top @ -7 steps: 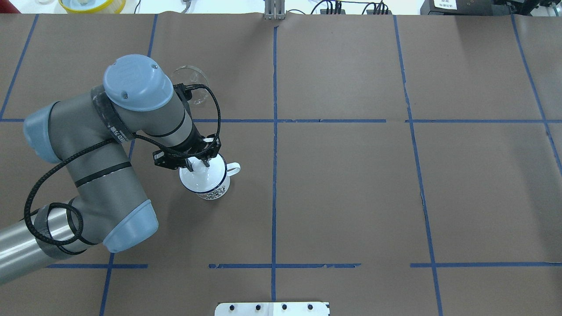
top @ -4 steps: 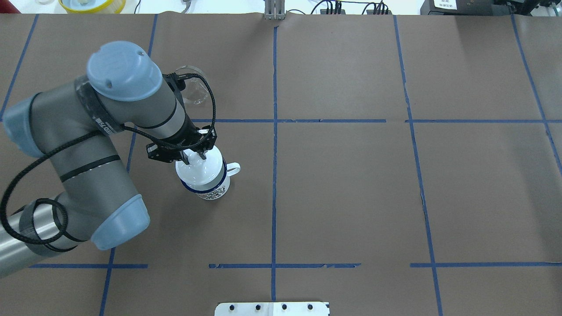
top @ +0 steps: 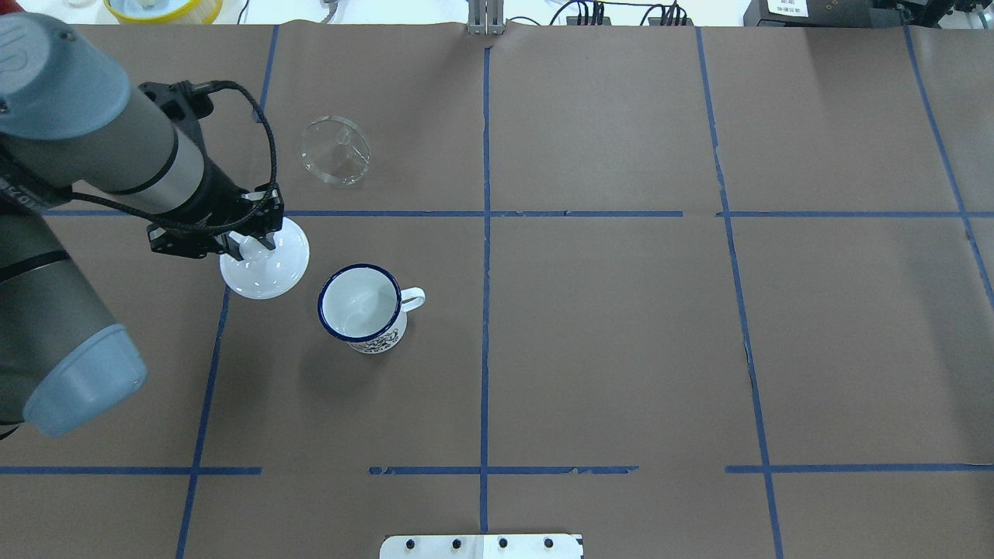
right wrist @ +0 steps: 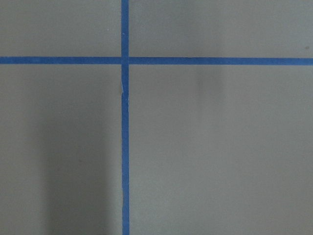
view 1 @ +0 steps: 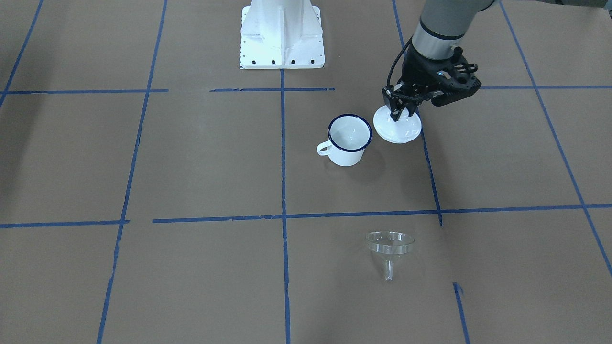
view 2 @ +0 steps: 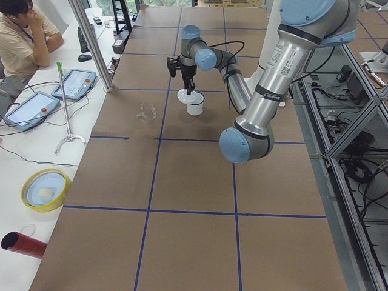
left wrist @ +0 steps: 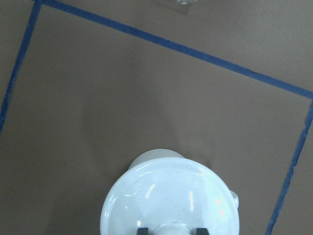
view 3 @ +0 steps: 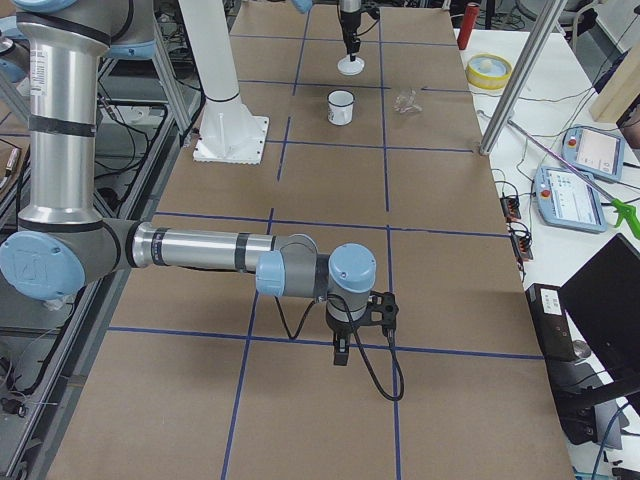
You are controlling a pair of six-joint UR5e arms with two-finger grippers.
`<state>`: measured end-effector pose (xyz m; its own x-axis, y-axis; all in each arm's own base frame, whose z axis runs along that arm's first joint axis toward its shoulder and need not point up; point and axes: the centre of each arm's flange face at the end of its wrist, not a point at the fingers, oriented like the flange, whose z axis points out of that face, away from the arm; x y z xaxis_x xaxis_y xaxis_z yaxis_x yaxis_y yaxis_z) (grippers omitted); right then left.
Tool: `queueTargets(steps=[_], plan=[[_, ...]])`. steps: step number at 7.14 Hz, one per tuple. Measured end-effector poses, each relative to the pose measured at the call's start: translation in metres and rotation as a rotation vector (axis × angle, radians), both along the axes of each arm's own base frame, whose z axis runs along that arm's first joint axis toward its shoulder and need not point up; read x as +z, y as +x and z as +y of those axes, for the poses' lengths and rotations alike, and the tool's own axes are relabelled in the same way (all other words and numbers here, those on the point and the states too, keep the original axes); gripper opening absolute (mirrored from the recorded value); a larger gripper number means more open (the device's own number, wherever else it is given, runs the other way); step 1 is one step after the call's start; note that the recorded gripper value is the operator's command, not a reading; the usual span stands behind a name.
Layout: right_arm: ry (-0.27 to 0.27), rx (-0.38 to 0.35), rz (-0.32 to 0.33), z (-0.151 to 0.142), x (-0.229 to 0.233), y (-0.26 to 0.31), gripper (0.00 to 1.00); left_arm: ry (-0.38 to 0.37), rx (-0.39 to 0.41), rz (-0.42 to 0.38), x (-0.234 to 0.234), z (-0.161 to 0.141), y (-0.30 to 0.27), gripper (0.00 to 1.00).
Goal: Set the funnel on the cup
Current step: 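Carry the lid beside the mug, lower it, open the left gripper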
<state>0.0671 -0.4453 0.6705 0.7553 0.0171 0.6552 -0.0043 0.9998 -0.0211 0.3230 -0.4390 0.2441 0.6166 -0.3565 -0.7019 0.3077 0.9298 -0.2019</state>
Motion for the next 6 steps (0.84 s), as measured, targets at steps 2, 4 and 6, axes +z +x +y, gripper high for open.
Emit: queueTargets(steps=[2, 4, 6], plan=[[0.001, 0.000, 0.000, 0.000, 0.000, 0.000, 1.00, -0.067, -0.003, 0.028, 0.048, 0.000, 0.016, 0.00], [0.001, 0.000, 0.000, 0.000, -0.001, 0.000, 1.00, -0.136, -0.001, 0.103, 0.100, -0.003, 0.060, 0.00], [0.001, 0.000, 0.000, 0.000, -0.001, 0.000, 1.00, -0.159, 0.004, 0.102, 0.127, 0.003, 0.071, 0.00]])
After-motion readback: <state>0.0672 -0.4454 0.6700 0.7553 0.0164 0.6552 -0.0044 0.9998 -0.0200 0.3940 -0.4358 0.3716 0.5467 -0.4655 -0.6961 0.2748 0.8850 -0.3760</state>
